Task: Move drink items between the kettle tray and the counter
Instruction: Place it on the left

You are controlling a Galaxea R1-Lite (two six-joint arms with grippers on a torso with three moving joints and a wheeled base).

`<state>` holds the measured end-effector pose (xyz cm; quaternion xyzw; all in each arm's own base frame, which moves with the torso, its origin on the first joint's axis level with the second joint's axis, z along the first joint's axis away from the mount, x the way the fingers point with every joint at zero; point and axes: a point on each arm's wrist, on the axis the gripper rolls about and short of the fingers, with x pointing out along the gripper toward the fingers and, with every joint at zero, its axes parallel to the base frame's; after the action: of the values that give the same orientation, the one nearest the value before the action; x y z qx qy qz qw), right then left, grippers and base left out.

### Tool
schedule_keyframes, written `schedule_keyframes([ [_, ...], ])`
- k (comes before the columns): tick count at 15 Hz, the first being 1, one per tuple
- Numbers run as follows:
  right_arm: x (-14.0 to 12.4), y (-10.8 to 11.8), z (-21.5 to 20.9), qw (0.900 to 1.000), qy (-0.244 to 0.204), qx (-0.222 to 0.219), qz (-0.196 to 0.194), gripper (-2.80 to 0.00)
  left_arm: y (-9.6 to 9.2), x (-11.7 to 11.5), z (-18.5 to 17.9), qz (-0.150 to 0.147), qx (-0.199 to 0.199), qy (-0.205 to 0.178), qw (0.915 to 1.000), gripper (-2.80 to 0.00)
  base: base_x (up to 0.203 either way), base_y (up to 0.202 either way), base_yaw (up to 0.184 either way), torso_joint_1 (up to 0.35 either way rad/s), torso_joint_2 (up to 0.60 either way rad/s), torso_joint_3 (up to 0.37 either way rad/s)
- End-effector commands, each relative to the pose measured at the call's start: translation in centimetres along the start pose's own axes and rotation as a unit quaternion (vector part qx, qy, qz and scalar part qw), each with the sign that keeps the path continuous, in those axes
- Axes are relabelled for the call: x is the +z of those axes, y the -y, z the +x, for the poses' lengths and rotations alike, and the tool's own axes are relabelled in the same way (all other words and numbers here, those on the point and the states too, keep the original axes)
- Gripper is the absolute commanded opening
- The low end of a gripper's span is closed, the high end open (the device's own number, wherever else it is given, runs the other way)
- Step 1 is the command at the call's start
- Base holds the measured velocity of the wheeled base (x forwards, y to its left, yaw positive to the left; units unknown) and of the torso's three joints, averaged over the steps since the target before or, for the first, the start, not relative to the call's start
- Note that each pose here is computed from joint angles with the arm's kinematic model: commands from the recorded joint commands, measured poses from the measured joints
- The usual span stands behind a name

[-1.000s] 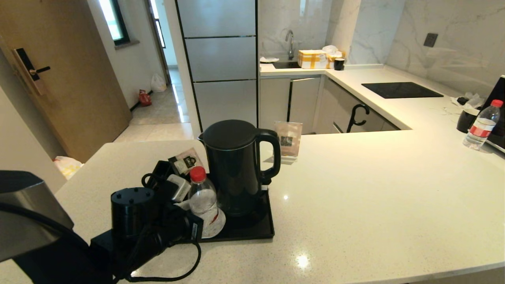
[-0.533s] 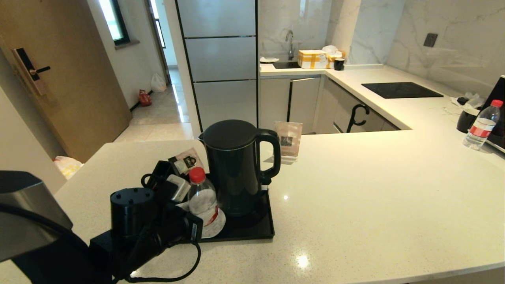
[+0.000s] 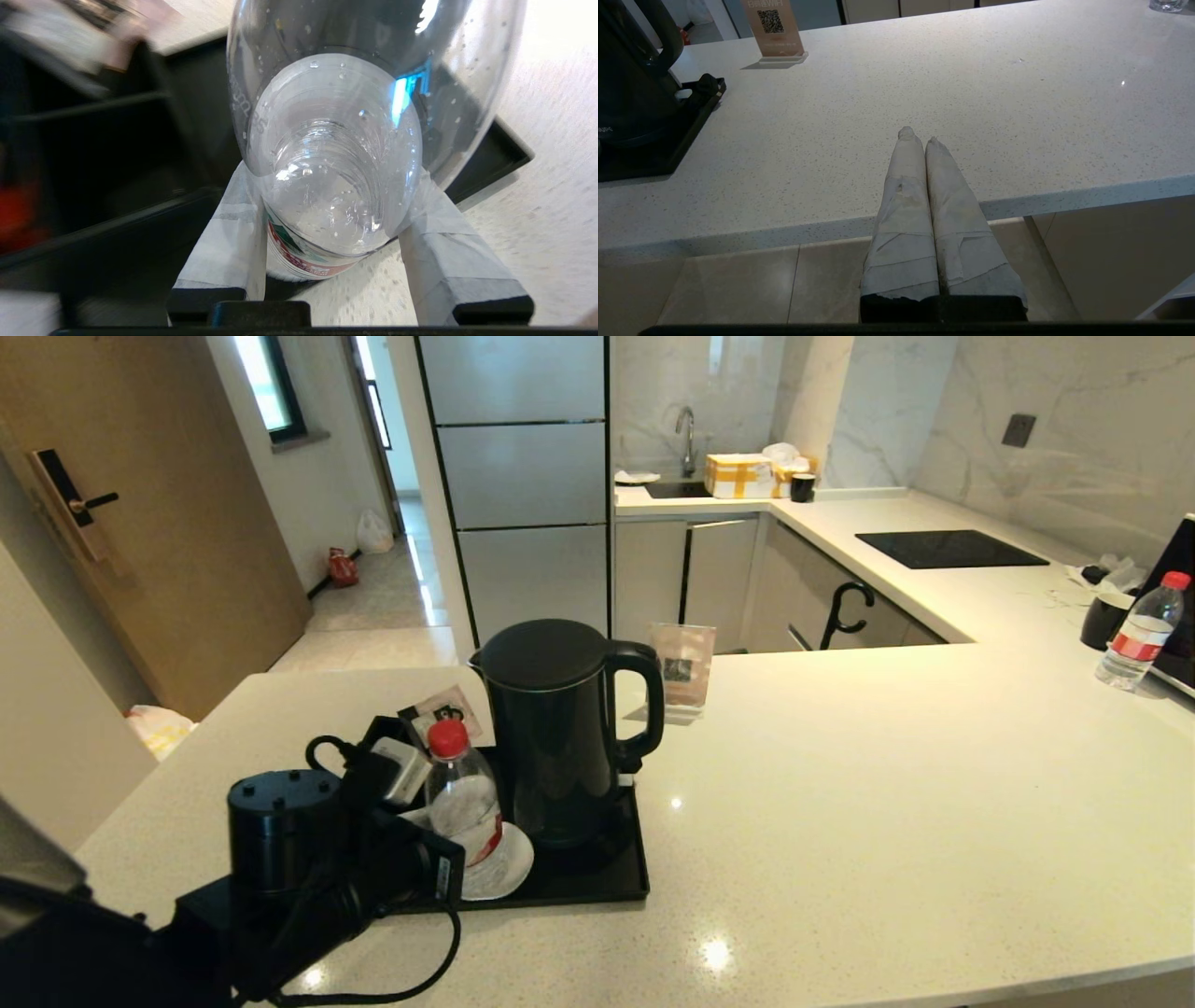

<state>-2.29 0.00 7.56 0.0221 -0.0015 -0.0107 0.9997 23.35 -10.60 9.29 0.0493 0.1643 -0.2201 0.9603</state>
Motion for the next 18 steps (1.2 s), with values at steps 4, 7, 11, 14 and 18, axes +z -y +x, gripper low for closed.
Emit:
schedule_keyframes([
  [4, 0.0, 0.0, 0.0, 1.000, -0.001, 0.000, 0.000, -2.80, -1.0, 3.7, -7.2, -0.032, 0.091, 0.049, 0.9941, -2.80, 0.000, 0.000, 0.000, 0.000, 0.00, 0.000],
  [7, 0.0, 0.0, 0.0, 1.000, -0.001, 0.000, 0.000, -2.80, -3.3, 3.4, -12.7, -0.080, 0.218, 0.022, 0.9725, -2.80, 0.000, 0.000, 0.000, 0.000, 0.00, 0.000],
  [11, 0.0, 0.0, 0.0, 1.000, -0.001, 0.000, 0.000, -2.80, -7.1, 2.0, -15.5, -0.160, 0.350, -0.023, 0.9226, -2.80, 0.000, 0.000, 0.000, 0.000, 0.00, 0.000],
  [14, 0.0, 0.0, 0.0, 1.000, -0.001, 0.000, 0.000, -2.80, -10.3, 1.2, -16.9, -0.203, 0.395, -0.047, 0.8945, -2.80, 0.000, 0.000, 0.000, 0.000, 0.00, 0.000],
  [18, 0.0, 0.0, 0.0, 1.000, -0.001, 0.000, 0.000, -2.80, -14.3, 0.1, -13.5, -0.199, 0.407, -0.056, 0.8894, -2.80, 0.000, 0.000, 0.000, 0.000, 0.00, 0.000],
])
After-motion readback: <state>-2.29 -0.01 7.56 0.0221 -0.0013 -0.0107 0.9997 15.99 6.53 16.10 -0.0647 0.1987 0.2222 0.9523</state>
